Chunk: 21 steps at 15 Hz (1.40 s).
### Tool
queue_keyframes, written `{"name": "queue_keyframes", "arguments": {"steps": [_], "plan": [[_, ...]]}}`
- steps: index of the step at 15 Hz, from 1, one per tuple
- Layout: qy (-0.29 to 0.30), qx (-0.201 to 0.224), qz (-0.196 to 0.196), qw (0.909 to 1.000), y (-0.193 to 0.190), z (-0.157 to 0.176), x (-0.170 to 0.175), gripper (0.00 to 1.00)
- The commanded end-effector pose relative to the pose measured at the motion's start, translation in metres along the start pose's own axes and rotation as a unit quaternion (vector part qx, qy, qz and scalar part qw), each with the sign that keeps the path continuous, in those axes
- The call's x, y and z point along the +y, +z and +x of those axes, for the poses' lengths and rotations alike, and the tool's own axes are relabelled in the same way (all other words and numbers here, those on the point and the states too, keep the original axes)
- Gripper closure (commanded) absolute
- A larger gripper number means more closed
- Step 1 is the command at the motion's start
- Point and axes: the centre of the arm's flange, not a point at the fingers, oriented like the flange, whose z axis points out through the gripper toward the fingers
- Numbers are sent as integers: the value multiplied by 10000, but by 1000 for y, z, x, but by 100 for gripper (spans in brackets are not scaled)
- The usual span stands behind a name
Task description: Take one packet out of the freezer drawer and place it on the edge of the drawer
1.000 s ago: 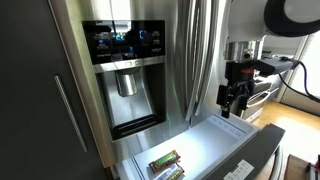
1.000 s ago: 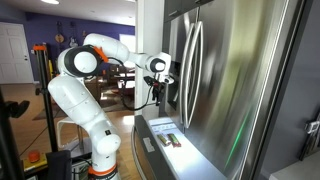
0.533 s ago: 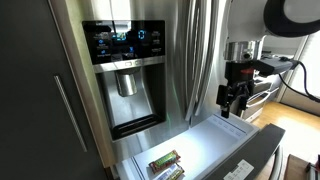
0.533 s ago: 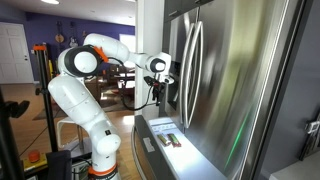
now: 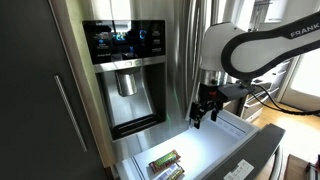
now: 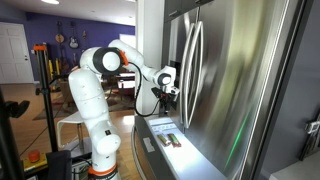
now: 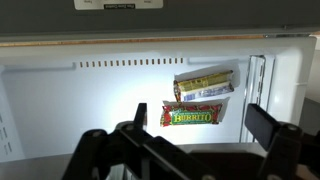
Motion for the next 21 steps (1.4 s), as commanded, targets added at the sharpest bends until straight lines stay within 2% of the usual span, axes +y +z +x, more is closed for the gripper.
{"name": "queue_keyframes", "arguments": {"steps": [1, 8, 12, 14, 16, 20, 21], "plan": [[25, -51, -18, 10000, 5, 0, -1, 0], [10, -24, -9, 10000, 3, 0, -2, 0], [-383, -157, -182, 9990, 39, -16, -25, 0], [-581, -132, -283, 9978, 64, -31, -24, 0], [-871, 291, -452, 9947, 88, -41, -19, 0], [-1189, 995, -427, 9870, 137, -38, -14, 0], [-1123, 757, -382, 9900, 108, -37, -19, 0]]}}
